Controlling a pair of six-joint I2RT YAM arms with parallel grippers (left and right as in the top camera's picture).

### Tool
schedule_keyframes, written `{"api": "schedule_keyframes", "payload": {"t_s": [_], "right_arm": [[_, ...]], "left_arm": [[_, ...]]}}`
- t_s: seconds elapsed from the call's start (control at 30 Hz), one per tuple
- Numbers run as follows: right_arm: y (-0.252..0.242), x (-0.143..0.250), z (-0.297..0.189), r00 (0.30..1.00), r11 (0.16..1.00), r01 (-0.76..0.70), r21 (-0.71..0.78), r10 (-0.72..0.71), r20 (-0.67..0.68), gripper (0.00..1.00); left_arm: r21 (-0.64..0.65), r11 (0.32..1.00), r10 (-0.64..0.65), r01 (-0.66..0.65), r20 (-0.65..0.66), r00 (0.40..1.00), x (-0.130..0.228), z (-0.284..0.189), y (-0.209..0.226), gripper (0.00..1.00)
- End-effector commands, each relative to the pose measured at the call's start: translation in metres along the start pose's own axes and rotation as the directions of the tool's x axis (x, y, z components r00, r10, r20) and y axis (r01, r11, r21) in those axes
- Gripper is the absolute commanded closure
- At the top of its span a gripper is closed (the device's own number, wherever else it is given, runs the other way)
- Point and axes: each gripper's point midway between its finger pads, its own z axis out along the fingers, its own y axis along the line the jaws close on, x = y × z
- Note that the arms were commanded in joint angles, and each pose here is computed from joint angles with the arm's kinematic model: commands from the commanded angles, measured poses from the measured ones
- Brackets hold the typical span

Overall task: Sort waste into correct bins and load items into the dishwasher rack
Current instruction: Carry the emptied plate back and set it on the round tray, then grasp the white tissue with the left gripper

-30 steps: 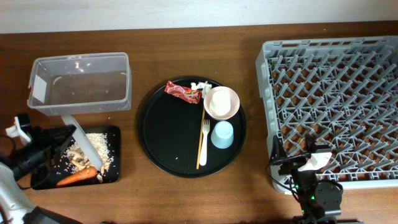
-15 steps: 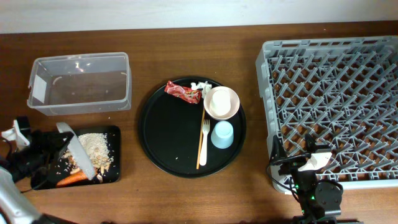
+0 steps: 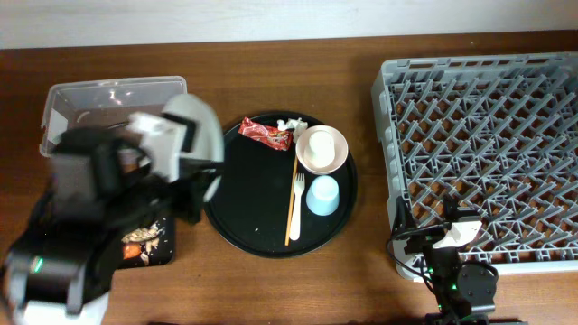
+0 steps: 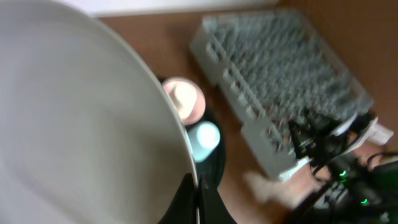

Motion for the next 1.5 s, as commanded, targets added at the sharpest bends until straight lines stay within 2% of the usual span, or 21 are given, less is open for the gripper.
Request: {"api": "schedule_keyframes", "payload": {"t_s": [0.0,0.03,0.1,0.13,0.17,0.23,0.47,0.73,0.77,0.8,0.9,0.93,1.0,1.03,1.07,1.1,1.17,1.23,1.3,1.37,1.47], "right_arm": [[-0.002,0.002,0.0,1.0,1.0,0.007,0.01,-0.007,-0.002,0.01],[-0.002,0.002,0.0,1.0,1.0,0.007,0.01,-0.007,-0.002,0.01],[-0.002,0.002,0.0,1.0,1.0,0.007,0.01,-0.007,-0.002,0.01],[-0.002,0.002,0.0,1.0,1.0,0.007,0.01,-0.007,-0.002,0.01],[-0.002,0.002,0.0,1.0,1.0,0.007,0.01,-0.007,-0.002,0.01],[-0.002,0.002,0.0,1.0,1.0,0.007,0.01,-0.007,-0.002,0.01],[-0.002,0.002,0.0,1.0,1.0,0.007,0.01,-0.007,-0.002,0.01],[-0.002,0.002,0.0,1.0,1.0,0.007,0.01,-0.007,-0.002,0.01],[-0.002,0.002,0.0,1.0,1.0,0.007,0.01,-0.007,-0.002,0.01],[-0.002,0.002,0.0,1.0,1.0,0.007,0.01,-0.007,-0.002,0.01],[-0.002,0.002,0.0,1.0,1.0,0.007,0.01,-0.007,-0.002,0.01],[-0.002,0.002,0.0,1.0,1.0,0.007,0.01,-0.007,-0.002,0.01],[-0.002,0.002,0.0,1.0,1.0,0.007,0.01,-0.007,-0.002,0.01],[-0.002,0.002,0.0,1.0,1.0,0.007,0.01,-0.007,-0.002,0.02],[-0.002,0.002,0.0,1.0,1.0,0.007,0.01,-0.007,-0.002,0.01],[-0.002,0.002,0.0,1.0,1.0,0.007,0.01,-0.007,-0.002,0.01],[-0.002,0.002,0.0,1.0,1.0,0.007,0.01,-0.007,-0.002,0.01],[-0.002,0.002,0.0,1.0,1.0,0.007,0.01,-0.007,-0.002,0.01],[-0.002,0.002,0.0,1.0,1.0,0.007,0.01,-0.007,-0.002,0.01],[-0.002,0.002,0.0,1.0,1.0,0.007,0.01,-0.007,-0.002,0.01],[-0.002,0.002,0.0,1.0,1.0,0.007,0.01,-0.007,-0.002,0.01]], "left_arm": [[-0.157,0.987,-0.012,-0.021,-0.206,0.979,0.021,0.07,0.015,1.0],[-0.193,0.981,-0.019,-0.035,-0.271,0.963,0.031,0.093,0.018,1.0],[-0.159,0.984,0.009,-0.08,-0.406,0.914,0.057,0.145,0.009,0.99],[-0.184,0.979,-0.01,-0.083,-0.455,0.891,0.07,0.168,0.012,1.0],[-0.265,0.962,-0.075,-0.059,-0.469,0.88,0.078,0.179,0.023,0.99],[-0.321,0.947,-0.148,-0.031,-0.518,0.842,0.098,0.202,0.035,1.0],[-0.332,0.943,-0.187,-0.03,-0.603,0.775,0.139,0.242,0.022,0.99],[-0.443,0.892,-0.219,-0.088,-0.596,0.773,0.153,0.263,0.052,0.98],[-0.443,0.892,-0.221,-0.089,-0.598,0.77,0.154,0.263,0.052,0.93],[-0.443,0.892,-0.221,-0.09,-0.6,0.769,0.154,0.262,0.052,0.82],[-0.445,0.891,-0.223,-0.088,-0.599,0.769,0.153,0.261,0.052,0.79],[-0.443,0.893,-0.219,-0.085,-0.592,0.776,0.146,0.261,0.05,0.75],[-0.412,0.906,-0.169,-0.102,-0.572,0.803,0.122,0.262,0.047,0.43],[-0.407,0.909,-0.158,-0.089,-0.535,0.83,0.1,0.262,0.049,0.37],[-0.41,0.909,-0.157,-0.07,-0.493,0.856,0.078,0.26,0.056,0.37],[-0.377,0.924,-0.134,-0.056,-0.46,0.878,0.052,0.256,0.062,0.29],[-0.27,0.963,-0.114,-0.001,-0.409,0.905,0.014,0.247,0.078,0.28],[-0.146,0.989,-0.047,-0.018,-0.427,0.903,0.013,0.261,0.089,0.17],[-0.142,0.989,-0.033,-0.026,-0.401,0.915,0.011,0.284,0.098,0.13],[-0.153,0.983,0.043,-0.101,-0.342,0.939,0.002,0.317,0.11,0.13],[-0.209,0.958,0.122,-0.194,-0.316,0.941,0.003,0.35,0.122,0.13]]}}
